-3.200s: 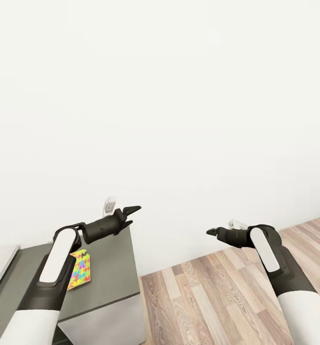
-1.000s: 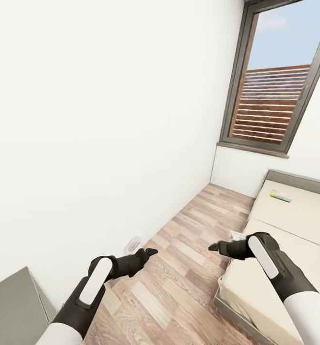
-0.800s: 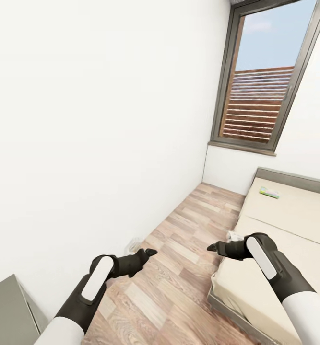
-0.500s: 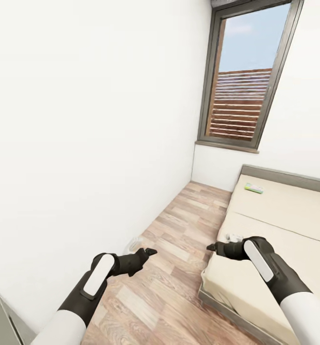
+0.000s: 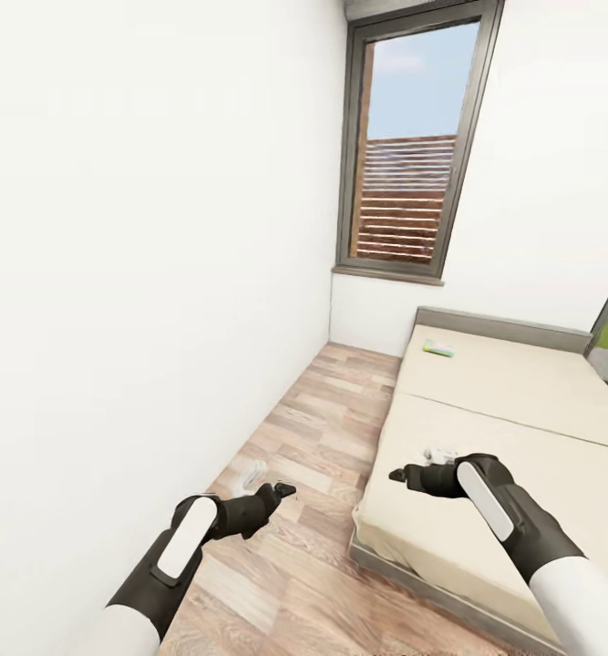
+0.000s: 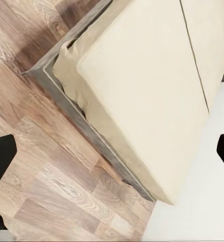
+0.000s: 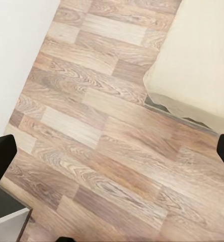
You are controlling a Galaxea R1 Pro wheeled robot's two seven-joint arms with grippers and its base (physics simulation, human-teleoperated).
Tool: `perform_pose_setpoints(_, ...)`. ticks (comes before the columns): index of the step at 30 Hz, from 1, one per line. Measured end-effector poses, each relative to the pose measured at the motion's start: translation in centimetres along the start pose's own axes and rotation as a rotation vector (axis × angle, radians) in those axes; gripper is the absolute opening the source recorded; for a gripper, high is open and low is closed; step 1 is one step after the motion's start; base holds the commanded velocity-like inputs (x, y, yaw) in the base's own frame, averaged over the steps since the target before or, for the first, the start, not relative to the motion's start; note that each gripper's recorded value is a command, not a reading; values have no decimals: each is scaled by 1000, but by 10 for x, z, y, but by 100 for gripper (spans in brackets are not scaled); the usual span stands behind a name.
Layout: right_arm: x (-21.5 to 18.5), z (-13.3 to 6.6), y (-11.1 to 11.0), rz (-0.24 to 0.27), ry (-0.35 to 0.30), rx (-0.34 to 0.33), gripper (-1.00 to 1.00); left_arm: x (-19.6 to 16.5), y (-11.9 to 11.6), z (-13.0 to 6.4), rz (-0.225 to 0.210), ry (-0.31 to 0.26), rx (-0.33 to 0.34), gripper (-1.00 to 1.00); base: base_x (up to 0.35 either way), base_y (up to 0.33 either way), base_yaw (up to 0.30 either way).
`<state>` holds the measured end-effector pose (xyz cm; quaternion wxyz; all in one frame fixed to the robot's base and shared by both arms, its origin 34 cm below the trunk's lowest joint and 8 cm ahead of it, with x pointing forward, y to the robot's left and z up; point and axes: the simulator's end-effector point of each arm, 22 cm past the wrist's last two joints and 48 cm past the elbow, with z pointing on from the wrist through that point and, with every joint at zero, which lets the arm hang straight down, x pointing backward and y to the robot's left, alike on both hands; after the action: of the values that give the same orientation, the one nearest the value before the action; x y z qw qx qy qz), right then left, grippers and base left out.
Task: Put all the toys in the child's room - the three board games (two on the bed and one on the table), the two jigsaw puzzles on the table, and the tennis ball on the table - inside the toy box on the table in the child's room.
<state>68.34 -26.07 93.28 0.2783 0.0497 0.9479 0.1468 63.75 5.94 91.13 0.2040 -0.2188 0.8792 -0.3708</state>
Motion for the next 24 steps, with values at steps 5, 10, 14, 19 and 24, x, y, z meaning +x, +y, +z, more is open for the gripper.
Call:
perform_pose_setpoints(5, 7, 4, 6, -33, 11, 2, 100, 7, 29, -3, -15, -7, -44, 100, 0, 0, -281)
perform_pose_setpoints(10, 8, 4, 8, -43, 14, 3, 100, 6, 38, -5, -17, -10, -62, 100, 0, 0, -281)
perform_pose_setpoints(14, 9, 4, 9, -48, 14, 3, 100, 5, 44, -7, -22, -13, -75, 100, 0, 0, -274)
perform_pose_setpoints(19, 9, 4, 9, -51, 13, 3, 100, 4, 48, -8, -28, -16, -81, 100, 0, 0, -196)
perform_pose_setpoints(24, 9, 4, 8, -51, 11, 4, 100, 4, 50, -9, -32, -18, -78, 100, 0, 0, -102)
